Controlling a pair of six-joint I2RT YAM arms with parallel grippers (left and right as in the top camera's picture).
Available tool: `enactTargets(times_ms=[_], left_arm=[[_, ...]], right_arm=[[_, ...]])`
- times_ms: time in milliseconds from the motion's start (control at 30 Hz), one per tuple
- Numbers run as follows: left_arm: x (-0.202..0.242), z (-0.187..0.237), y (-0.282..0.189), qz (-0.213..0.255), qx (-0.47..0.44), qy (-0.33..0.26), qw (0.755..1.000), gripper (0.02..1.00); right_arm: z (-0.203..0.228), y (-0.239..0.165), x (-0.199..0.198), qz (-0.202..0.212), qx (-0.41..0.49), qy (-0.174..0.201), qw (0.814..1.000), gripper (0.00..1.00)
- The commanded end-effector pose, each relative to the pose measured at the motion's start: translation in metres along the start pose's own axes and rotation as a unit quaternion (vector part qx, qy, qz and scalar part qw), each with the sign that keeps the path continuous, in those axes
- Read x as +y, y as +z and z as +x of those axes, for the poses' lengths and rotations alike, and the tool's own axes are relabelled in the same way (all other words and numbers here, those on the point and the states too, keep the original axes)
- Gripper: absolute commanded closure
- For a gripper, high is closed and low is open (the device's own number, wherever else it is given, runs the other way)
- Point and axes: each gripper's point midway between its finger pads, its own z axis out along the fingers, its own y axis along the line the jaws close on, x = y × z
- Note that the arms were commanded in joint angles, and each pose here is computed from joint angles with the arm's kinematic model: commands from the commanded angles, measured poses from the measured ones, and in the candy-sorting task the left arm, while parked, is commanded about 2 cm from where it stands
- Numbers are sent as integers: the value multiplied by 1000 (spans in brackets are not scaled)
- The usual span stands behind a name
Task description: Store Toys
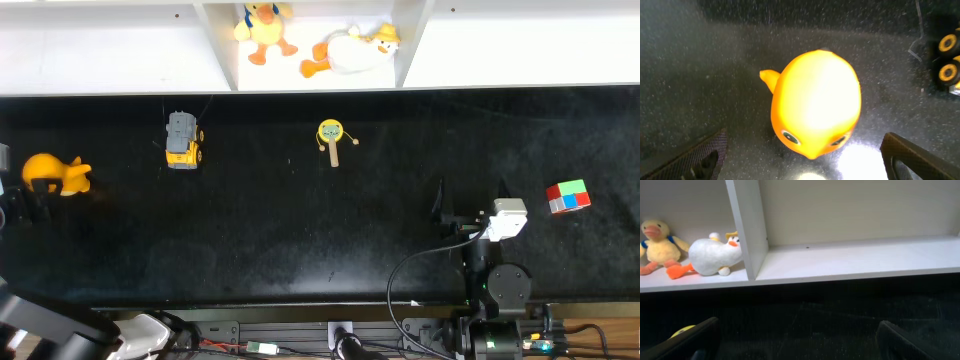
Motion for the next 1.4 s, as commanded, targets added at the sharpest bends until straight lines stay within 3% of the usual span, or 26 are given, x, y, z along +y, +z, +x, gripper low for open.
enactTargets(times_ms=[33,400,467,567,733,767,1067,1400], left_arm=[[5,-3,8,-1,8,-7,1000,20],[1,-11,29,7,9,17,1000,42],[2,-10,32,8,10,17,1000,176],[3,-11,32,6,8,18,1000,549],[2,-14,28,2,4,16,1000,919],[2,-17,25,-1,0,11,1000,943],[-16,-70,-44,-56,-92,-24,994,982],[-42,-113,-43,-29,-124,-40,991,982]], right_arm=[[4,0,-1,1,0,2,1000,7],[4,0,-1,1,0,2,1000,5],[4,0,-1,1,0,2,1000,5],[4,0,-1,1,0,2,1000,3],[4,0,-1,1,0,2,1000,5],[4,0,-1,1,0,2,1000,7],[4,0,-1,1,0,2,1000,5],[4,0,-1,1,0,2,1000,7]])
